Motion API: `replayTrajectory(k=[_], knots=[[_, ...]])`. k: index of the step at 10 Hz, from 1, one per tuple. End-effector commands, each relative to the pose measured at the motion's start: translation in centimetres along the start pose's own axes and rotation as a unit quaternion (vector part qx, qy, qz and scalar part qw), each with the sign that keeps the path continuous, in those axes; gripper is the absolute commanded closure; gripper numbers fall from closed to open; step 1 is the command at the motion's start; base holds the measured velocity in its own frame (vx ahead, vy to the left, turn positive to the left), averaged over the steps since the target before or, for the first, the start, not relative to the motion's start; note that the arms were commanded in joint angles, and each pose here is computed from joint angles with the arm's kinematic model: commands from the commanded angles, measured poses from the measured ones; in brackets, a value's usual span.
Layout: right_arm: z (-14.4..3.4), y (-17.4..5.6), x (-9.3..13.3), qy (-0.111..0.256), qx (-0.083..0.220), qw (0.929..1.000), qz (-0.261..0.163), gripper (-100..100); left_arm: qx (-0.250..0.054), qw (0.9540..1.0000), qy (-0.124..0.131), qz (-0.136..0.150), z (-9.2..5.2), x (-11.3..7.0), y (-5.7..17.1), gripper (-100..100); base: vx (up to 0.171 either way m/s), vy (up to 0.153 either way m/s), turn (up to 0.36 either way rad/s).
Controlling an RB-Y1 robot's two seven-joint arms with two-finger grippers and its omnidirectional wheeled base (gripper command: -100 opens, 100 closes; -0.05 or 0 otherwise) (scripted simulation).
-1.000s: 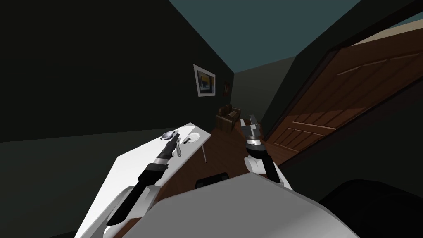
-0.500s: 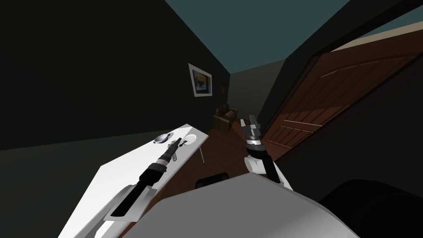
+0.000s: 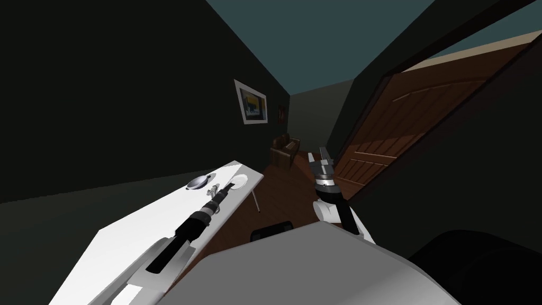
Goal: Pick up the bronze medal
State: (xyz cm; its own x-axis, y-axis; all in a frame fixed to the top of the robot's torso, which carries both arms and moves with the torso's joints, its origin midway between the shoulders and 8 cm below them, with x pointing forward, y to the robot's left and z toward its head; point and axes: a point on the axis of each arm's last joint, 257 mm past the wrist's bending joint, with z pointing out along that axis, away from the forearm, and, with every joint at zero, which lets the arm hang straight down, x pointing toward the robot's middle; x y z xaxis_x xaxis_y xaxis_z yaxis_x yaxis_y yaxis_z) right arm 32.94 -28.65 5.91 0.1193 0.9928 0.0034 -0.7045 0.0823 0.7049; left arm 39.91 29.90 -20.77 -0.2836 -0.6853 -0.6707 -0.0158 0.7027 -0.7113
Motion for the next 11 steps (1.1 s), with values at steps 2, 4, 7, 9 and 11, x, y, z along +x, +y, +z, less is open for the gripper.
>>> replayTrajectory(k=[2,4,7,9,11], knots=[[0.0,0.0,0.0,0.0,0.0,1.0,0.0,0,-0.056,0.9977,0.028,0.027,-0.7,0.6,4.0,-100,0.027,-0.017,-0.131],[0.0,0.0,0.0,0.0,0.0,1.0,0.0,0,-0.087,0.9943,0.042,0.045,-1.1,0.7,6.1,-100,0.025,-0.015,-0.061],[0.0,0.0,0.0,0.0,0.0,1.0,0.0,0,-0.139,0.9857,0.062,0.073,-2.1,0.5,9.7,-100,0.024,-0.016,-0.101],[0.0,0.0,0.0,0.0,0.0,1.0,0.0,0,-0.186,0.9746,0.076,0.099,-3.2,0.0,13.0,-100,0.03,-0.018,-0.142],[0.0,0.0,0.0,0.0,0.0,1.0,0.0,0,-0.226,0.9622,0.088,0.125,-4.4,-0.8,15.6,-100,0.038,-0.016,-0.121]])
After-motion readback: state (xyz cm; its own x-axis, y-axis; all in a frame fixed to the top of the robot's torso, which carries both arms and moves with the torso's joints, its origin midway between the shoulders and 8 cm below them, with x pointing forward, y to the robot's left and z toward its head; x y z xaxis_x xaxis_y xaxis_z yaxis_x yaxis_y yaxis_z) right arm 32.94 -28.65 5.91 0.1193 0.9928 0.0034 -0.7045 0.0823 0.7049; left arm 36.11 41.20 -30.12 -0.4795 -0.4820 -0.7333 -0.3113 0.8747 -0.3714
